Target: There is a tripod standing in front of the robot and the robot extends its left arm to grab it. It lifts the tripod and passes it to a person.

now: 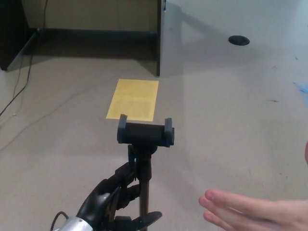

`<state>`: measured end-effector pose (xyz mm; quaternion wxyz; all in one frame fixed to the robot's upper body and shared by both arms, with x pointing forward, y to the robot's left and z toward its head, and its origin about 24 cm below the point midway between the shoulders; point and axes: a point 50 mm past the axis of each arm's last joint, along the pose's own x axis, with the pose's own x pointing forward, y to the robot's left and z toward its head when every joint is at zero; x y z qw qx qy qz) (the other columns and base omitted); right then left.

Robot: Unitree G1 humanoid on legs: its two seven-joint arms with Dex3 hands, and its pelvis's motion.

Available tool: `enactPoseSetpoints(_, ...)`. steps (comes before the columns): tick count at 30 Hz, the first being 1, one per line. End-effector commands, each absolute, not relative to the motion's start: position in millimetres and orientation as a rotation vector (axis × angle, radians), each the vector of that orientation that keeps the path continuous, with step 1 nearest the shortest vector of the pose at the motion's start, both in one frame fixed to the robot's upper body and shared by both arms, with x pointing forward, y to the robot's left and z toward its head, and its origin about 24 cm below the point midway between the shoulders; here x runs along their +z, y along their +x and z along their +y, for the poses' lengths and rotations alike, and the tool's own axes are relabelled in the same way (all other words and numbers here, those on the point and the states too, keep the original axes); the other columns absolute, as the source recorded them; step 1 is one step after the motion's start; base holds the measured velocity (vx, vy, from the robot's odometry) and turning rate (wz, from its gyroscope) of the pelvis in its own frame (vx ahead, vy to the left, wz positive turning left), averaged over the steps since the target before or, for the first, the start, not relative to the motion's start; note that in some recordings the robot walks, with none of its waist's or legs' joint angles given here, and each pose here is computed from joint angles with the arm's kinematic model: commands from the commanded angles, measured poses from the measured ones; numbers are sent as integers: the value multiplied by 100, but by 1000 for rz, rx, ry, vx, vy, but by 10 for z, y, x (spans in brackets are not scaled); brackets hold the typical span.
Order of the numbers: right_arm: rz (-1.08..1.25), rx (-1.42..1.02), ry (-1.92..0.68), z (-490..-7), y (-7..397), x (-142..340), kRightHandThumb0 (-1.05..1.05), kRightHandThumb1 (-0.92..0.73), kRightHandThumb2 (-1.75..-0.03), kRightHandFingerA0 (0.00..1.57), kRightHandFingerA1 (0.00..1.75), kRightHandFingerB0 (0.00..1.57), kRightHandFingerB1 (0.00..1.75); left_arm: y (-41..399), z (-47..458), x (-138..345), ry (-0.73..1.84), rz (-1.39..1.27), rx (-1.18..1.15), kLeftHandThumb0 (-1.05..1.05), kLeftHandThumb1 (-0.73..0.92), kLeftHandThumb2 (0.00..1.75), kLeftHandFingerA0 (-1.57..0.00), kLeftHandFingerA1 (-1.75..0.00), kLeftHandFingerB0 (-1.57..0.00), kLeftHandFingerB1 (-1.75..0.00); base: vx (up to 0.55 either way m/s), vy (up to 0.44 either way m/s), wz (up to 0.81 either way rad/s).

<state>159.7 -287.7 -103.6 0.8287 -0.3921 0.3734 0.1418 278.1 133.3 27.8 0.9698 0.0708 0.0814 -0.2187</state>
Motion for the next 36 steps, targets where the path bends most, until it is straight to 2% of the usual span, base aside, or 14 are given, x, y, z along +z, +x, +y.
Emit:
enactPoseSetpoints(1, 806, 297, -852, -2909, 1606, -1029, -42, -70, -61, 70, 43, 47, 36, 2828, 1407, 194, 152, 203, -384, -60, 37, 71, -15, -44, -5, -20, 0, 0, 0)
enactPoseSetpoints(2, 809, 298, -851, -2910, 1607, -1030, -42, -70, -61, 70, 43, 47, 36, 2834, 1414, 184, 154, 208, -373, -60, 37, 71, -15, -44, -5, -20, 0, 0, 0)
enactPoseSetpoints(3, 811, 298, -844, -2915, 1600, -1030, -42, -70, -61, 68, 42, 46, 36, 2840, 1421, 158, 156, 211, -359, -53, 44, 55, -15, -36, -4, -17, 0, 0, 0)
enactPoseSetpoints(4, 807, 298, -842, -2909, 1614, -1026, -42, -70, -61, 68, 43, 46, 36, 2858, 1433, 149, 152, 211, -344, -54, 34, 69, -5, -42, -6, -11, 0, 0, 0)
enactPoseSetpoints(5, 803, 299, -848, -2904, 1625, -1020, -42, -70, -61, 69, 42, 47, 36, 2873, 1440, 145, 163, 207, -334, -51, 34, 71, -2, -37, 0, -15, 0, 0, 0)
enactPoseSetpoints(8, 800, 295, -845, -2903, 1649, -1012, -42, -70, -61, 68, 42, 48, 36, 2935, 1451, 132, 207, 199, -302, -62, 39, 72, -1, -20, 0, -2, 0, 0, 0)
enactPoseSetpoints(11, 801, 291, -850, -2913, 1643, -1014, -42, -70, -61, 68, 42, 48, 36, 2972, 1442, 124, 229, 193, -288, -63, 39, 72, 0, -17, 0, -2, 0, 0, 0)
enactPoseSetpoints(17, 789, 295, -856, -2931, 1654, -996, -43, -70, -61, 70, 43, 48, 36, 2983, 1434, 83, 273, 185, -255, -53, 35, 72, -2, -36, 0, -14, 0, 0, 0)
enactPoseSetpoints(23, 793, 297, -851, -2922, 1652, -1003, -43, -71, -62, 67, 42, 47, 36, 2994, 1433, 54, 295, 201, -255, -51, 35, 71, -3, -37, 0, -15, 0, 0, 0)
enactPoseSetpoints(24, 796, 297, -855, -2922, 1654, -1005, -43, -71, -62, 68, 42, 48, 36, 2998, 1429, 59, 296, 196, -257, -48, 48, 58, -9, -34, 0, -15, 0, 0, 0)
enactPoseSetpoints(25, 796, 298, -856, -2922, 1654, -1005, -43, -70, -61, 68, 42, 48, 36, 3006, 1422, 65, 295, 189, -259, -55, 35, 69, -1, -39, -6, -10, 0, 0, 0)
enactPoseSetpoints(26, 791, 299, -856, -2922, 1653, -1002, -44, -70, -61, 68, 42, 48, 36, 3019, 1409, 76, 298, 180, -263, -55, 36, 71, -3, -37, -2, -13, 0, 0, 0)
enactPoseSetpoints(32, 781, 296, -853, -2909, 1693, -988, -42, -70, -62, 72, 45, 48, 37, 3107, 1332, 157, 329, 146, -292, -58, 37, 74, -3, -32, -2, -13, 0, 0, 0)
enactPoseSetpoints(36, 780, 302, -851, -2901, 1689, -990, -43, -71, -61, 68, 42, 48, 36, 3136, 1242, 198, 330, 144, -315, -55, 36, 72, -4, -34, -4, -12, 0, 0, 0)
